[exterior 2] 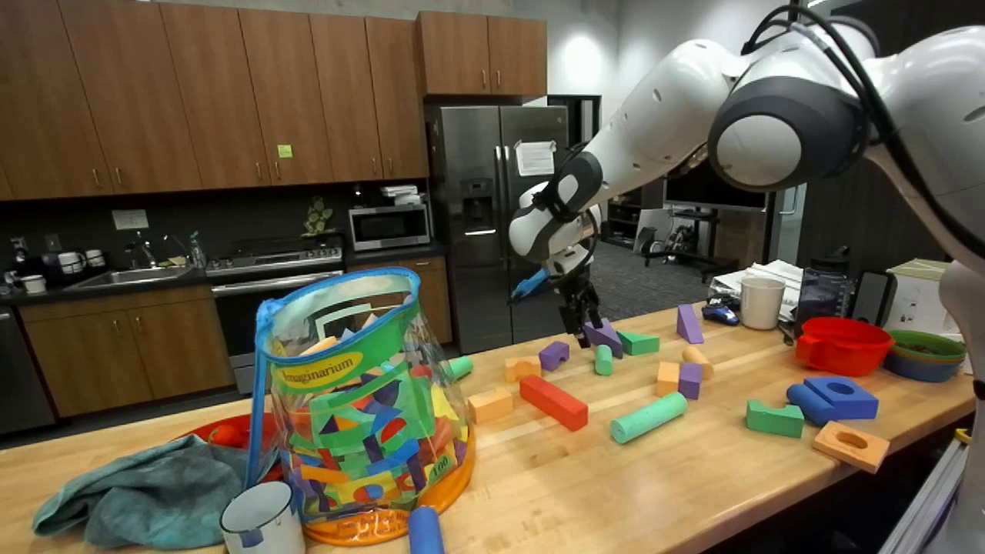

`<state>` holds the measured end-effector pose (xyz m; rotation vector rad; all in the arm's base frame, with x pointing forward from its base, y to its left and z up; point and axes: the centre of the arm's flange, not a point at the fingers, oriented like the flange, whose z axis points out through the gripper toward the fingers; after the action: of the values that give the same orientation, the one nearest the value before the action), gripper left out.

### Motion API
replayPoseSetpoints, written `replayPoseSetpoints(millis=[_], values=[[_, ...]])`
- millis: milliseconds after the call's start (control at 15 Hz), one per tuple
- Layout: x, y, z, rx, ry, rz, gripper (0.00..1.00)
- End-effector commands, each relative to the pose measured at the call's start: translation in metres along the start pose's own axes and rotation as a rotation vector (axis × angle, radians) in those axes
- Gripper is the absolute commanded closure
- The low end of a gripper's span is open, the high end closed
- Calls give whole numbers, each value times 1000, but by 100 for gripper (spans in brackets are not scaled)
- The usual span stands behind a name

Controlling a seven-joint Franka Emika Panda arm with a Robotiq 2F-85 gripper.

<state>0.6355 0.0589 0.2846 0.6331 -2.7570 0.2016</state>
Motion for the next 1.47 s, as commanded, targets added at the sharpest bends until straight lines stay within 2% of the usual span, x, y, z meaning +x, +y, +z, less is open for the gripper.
replayPoseSetpoints(millis=[0, 400, 533, 733, 933, 1067, 1267, 1400], values=[[-10, 5, 3, -120, 26, -76, 0], [-22, 22, 20, -198, 27, -143, 0], [-19, 16, 25, -188, 36, -127, 0], [-13, 3, 17, -127, -22, -67, 0], [-4, -22, 3, -33, -110, 11, 0], [1, -35, -1, 5, -135, 47, 0], [10, -42, 1, 25, -146, 88, 0], [10, -35, 4, -4, -166, 61, 0]])
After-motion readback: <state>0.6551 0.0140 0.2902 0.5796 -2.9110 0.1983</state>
